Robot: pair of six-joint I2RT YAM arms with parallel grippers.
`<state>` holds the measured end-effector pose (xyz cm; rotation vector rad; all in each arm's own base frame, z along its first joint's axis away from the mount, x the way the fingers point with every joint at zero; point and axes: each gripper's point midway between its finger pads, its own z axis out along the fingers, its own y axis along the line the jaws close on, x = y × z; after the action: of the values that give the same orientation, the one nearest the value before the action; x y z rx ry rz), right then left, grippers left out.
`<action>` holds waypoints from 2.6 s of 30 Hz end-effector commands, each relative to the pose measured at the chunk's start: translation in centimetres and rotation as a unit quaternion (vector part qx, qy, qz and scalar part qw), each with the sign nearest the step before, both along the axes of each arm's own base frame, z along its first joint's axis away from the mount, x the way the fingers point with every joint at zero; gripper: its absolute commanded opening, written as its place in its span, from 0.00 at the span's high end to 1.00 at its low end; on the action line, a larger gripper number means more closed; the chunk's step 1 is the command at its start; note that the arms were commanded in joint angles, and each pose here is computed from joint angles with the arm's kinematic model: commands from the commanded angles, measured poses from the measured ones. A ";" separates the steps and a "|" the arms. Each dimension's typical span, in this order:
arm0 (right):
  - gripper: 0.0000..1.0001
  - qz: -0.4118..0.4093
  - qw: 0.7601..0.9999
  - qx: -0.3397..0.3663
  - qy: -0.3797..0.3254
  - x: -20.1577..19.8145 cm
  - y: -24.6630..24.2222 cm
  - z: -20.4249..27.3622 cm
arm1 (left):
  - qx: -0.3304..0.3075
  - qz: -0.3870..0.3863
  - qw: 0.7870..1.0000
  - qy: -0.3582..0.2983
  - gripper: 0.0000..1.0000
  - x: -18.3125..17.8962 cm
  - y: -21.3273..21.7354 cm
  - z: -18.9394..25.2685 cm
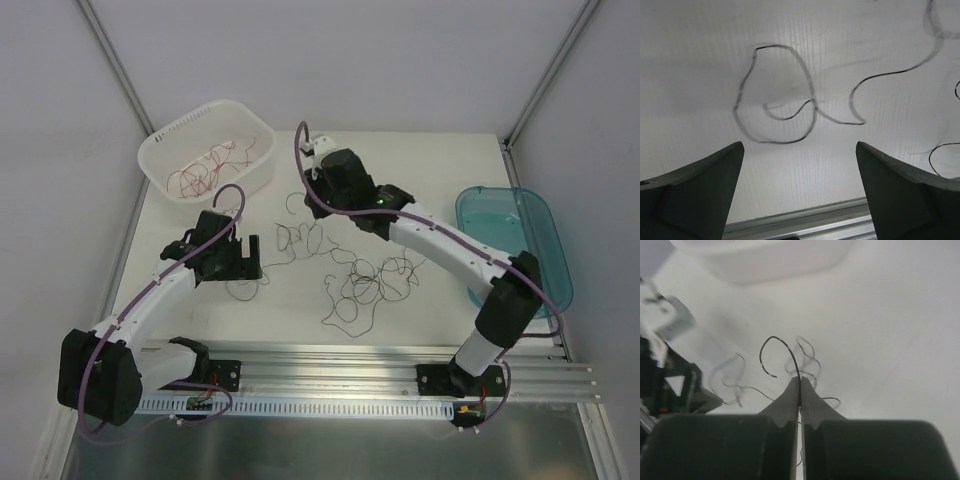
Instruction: Untangle the cables
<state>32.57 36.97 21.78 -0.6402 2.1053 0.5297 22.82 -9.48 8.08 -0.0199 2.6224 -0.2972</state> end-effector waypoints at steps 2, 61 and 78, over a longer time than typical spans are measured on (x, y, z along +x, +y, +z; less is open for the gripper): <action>0.99 -0.022 0.992 0.023 -0.122 -0.2 -4.0 12.2 | -0.018 -0.003 1.000 0.008 0.04 -0.2 -0.6 0.4; 0.99 -0.142 0.974 0.102 -0.147 -6.1 -18.7 18.4 | -0.086 0.008 0.966 -0.245 1.00 3.2 -7.2 4.8; 0.99 -0.238 0.917 0.118 -0.296 -11.0 -29.8 30.5 | -0.082 0.325 0.941 -0.053 1.00 1.4 4.2 -3.9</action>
<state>23.58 13.04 43.02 -0.2717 1.7949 0.3698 26.88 -10.26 8.26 -0.6512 2.2388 -0.5448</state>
